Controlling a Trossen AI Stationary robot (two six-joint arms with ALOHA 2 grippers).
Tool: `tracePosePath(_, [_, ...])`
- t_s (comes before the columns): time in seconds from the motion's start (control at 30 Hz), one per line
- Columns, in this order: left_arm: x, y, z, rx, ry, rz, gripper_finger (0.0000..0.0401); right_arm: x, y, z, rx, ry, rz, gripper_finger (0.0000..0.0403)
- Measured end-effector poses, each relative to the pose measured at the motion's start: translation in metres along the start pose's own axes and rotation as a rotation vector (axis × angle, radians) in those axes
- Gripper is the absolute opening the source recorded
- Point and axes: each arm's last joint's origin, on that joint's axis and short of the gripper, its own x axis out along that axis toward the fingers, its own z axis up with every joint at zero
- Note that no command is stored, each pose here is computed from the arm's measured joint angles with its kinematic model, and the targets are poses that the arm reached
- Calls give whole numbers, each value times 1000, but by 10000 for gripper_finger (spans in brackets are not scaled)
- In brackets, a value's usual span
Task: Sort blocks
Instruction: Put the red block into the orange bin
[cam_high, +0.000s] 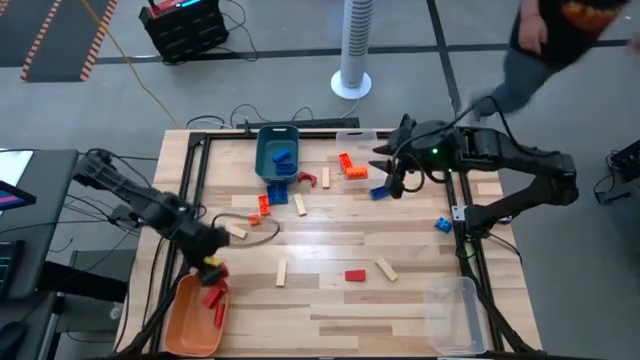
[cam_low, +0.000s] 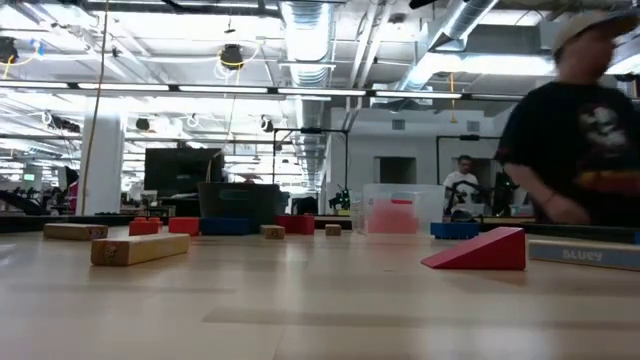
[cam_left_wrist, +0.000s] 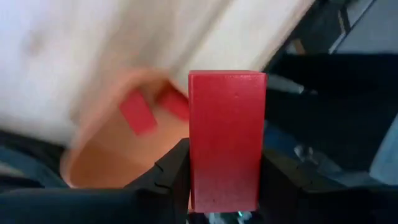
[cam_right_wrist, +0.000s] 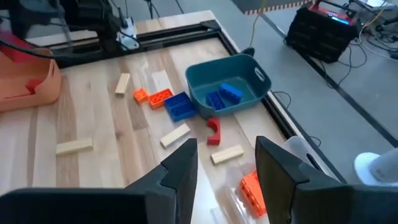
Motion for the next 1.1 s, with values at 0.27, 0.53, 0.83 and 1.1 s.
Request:
tracePosePath(0.27, [47,-9,-39,-56,161,135,134,13,4,0,-11,26,0,154])
tracePosePath(0.53, [86,2,-55,-167,-35,247,134,15,5,1,-12,26,5,154])
tracePosePath(0.83, [121,6,-58,-173,-102,347,134,15,5,1,-7,25,10,154])
tracePosePath(1.1, [143,8,-57,-266,-113,420,149,15,5,1,-7,25,10,154])
